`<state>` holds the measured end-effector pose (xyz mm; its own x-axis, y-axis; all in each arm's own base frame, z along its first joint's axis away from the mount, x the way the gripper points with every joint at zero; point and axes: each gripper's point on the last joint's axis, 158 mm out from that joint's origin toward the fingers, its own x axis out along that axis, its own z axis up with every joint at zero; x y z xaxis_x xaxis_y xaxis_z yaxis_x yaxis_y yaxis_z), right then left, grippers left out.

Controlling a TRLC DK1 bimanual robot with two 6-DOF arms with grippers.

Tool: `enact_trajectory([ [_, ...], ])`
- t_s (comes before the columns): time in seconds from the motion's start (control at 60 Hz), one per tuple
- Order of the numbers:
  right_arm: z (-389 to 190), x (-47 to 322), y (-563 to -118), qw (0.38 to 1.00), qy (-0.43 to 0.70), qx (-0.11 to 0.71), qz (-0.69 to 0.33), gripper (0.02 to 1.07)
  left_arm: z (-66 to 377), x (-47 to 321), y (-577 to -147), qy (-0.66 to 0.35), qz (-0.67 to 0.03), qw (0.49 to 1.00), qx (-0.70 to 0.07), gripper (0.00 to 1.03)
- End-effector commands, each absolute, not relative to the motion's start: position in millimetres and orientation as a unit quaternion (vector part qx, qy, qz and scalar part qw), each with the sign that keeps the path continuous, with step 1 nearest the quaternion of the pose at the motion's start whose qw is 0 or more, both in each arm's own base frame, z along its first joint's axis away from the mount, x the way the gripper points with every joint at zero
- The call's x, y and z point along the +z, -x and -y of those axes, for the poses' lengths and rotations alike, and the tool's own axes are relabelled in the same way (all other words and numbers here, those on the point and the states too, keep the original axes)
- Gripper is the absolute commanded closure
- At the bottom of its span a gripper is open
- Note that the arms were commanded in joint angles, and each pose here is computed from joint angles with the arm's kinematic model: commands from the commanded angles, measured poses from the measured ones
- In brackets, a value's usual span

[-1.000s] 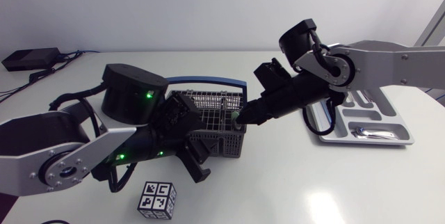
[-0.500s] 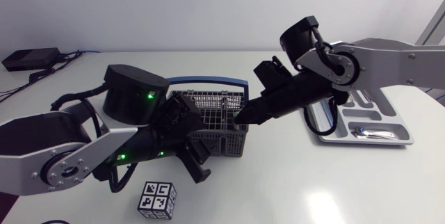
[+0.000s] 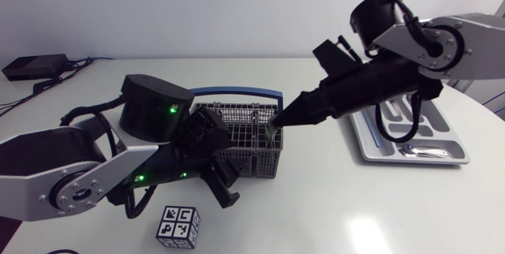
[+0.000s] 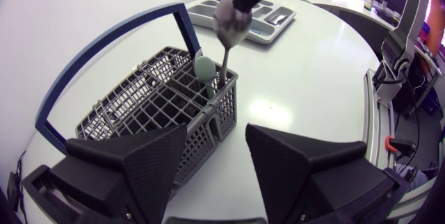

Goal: Transfer all utensils from the basket to the drawer tray.

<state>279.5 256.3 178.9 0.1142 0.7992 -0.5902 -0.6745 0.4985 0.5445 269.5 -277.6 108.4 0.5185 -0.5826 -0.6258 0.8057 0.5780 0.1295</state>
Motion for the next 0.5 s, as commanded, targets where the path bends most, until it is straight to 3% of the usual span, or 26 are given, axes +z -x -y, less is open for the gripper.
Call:
enact_trajectory([
  [0.0,-253,204,-281,0.745,-0.086,0.505,-0.427,1.01,274,97,-269,-0.214,-0.282,0.841,-0.409,0.43],
  [0.333,-223,274,-275,0.758,-0.130,0.515,-0.378,1.01,272,99,-269,-0.214,-0.284,0.841,-0.408,0.43],
  [0.483,-179,272,-288,0.791,-0.145,0.456,-0.381,1.01,271,106,-268,-0.212,-0.279,0.844,-0.407,0.43],
])
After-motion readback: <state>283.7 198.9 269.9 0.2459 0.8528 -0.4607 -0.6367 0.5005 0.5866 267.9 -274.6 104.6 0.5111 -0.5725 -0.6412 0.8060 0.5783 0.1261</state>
